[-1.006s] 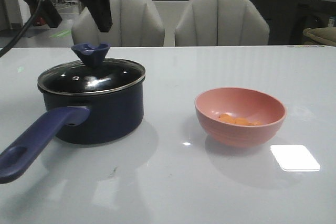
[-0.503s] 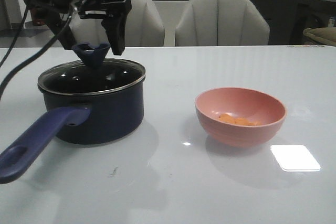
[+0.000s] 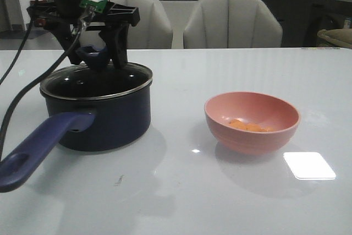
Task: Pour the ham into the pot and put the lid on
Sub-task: 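Lower the left gripper onto the blue lid knob and grasp it, then lift the glass lid off the saucepan and set it beside the pot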
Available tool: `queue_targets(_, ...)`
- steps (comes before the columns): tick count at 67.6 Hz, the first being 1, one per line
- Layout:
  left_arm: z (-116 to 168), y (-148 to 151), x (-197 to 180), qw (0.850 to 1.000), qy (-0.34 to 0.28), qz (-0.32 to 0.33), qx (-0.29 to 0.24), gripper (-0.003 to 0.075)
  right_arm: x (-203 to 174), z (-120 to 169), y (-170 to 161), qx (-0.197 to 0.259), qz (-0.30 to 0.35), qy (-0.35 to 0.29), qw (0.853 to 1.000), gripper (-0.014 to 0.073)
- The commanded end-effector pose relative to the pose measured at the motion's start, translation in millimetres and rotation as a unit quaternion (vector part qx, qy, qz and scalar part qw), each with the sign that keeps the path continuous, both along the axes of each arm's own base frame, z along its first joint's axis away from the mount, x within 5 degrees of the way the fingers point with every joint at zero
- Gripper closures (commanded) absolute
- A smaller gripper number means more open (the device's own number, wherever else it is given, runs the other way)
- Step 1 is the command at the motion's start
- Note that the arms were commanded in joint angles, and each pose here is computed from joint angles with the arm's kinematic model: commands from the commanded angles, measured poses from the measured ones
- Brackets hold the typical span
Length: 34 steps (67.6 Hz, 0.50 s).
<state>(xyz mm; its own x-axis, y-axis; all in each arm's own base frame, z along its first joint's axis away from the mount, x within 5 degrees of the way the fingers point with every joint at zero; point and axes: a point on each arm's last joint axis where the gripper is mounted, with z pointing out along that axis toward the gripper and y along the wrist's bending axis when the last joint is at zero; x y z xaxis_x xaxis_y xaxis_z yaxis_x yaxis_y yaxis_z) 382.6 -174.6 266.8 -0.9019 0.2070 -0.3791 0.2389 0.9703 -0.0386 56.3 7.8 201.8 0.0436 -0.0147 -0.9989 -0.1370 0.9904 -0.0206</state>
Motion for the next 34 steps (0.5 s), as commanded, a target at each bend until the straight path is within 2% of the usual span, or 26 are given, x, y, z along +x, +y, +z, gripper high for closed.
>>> queue_targets(1,41,2,-2,0.998,-0.063,0.005,-0.03,0.0496,-3,11,0,0.0,0.0,-0.054,0.999,0.0433)
queue_targets(10,61,6,-7,0.996,-0.084,0.005,-0.033,0.0495,-3,11,0,0.0,0.0,-0.054,0.999,0.0433)
queue_targets(19,84,27,-17,0.994,-0.106,0.017,-0.014,0.0495,-3,11,0,0.0,0.0,-0.054,0.999,0.0433)
queue_targets(27,97,63,-25,0.992,-0.124,0.041,-0.004,0.0495,-3,11,0,0.0,0.0,-0.054,0.999,0.0433)
queue_targets(34,97,105,-32,0.988,-0.128,0.084,0.004,0.0495,-3,11,0,0.0,0.0,-0.054,0.999,0.0433)
